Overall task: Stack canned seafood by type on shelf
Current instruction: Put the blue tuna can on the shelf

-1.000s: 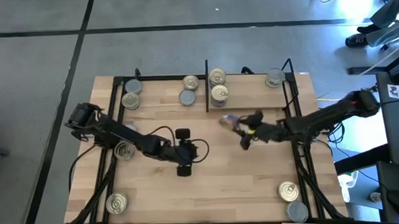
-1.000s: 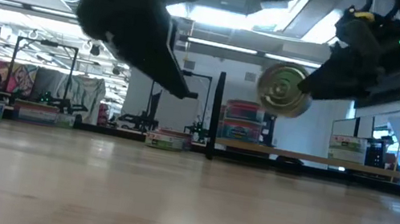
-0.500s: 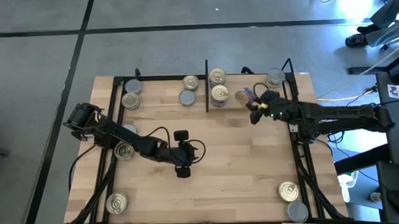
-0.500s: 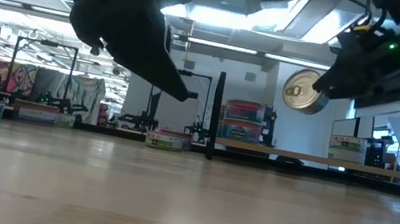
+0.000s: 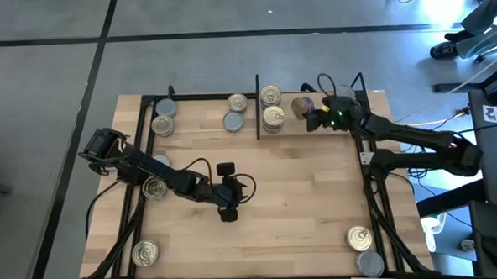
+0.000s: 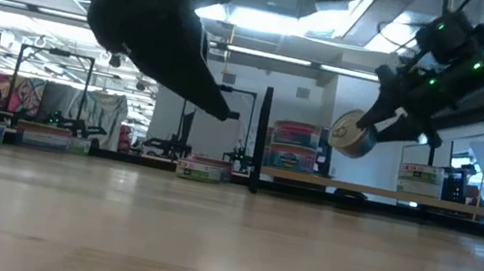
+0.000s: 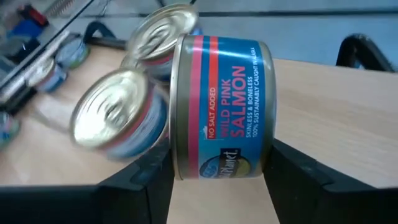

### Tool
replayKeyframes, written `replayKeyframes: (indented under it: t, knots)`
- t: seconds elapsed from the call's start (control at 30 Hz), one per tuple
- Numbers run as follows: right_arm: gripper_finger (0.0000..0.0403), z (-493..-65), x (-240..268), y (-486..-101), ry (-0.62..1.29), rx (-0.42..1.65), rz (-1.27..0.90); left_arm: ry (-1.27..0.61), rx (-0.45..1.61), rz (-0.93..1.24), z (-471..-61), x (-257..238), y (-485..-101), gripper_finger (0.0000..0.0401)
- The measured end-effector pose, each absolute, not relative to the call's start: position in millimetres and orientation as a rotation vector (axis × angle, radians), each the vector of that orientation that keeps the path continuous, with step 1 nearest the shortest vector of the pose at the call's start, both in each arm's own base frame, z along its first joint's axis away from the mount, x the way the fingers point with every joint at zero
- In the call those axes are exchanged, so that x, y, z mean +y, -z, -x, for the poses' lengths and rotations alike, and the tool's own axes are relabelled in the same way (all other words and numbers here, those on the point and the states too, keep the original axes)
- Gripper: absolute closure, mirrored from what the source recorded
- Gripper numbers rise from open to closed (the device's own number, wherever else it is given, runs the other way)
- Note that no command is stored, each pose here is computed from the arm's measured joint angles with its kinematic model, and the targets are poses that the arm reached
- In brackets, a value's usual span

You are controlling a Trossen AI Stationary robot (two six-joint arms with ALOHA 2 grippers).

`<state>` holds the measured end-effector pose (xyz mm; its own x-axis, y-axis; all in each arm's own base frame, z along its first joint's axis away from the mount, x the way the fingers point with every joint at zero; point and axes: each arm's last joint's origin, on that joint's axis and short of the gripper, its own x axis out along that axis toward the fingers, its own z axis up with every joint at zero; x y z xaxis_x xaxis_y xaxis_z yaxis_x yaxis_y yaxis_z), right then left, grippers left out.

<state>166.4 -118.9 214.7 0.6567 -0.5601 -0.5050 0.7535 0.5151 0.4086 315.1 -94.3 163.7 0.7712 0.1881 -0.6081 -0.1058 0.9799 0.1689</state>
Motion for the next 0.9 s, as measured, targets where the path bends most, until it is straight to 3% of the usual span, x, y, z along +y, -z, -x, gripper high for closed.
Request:
replayKeyframes:
  t: [0.3, 0.8, 0.9]
  knots:
    - [0.0199, -169.7, -158.7, -188.2, 0.825, 0.309, -0.821, -0.112, 0.645, -0.155, -313.5, -105.6, -165.7, 0.0244]
    - [0.0198, -183.0, -173.7, -170.7, 0.896, 0.232, -0.884, -0.112, 0.645, -0.156, -313.4, -105.7, -165.7, 0.0244]
    - [0.0178, -184.0, -174.4, -170.8, 0.892, 0.217, -0.882, -0.111, 0.645, -0.157, -313.4, -105.7, -165.7, 0.0244]
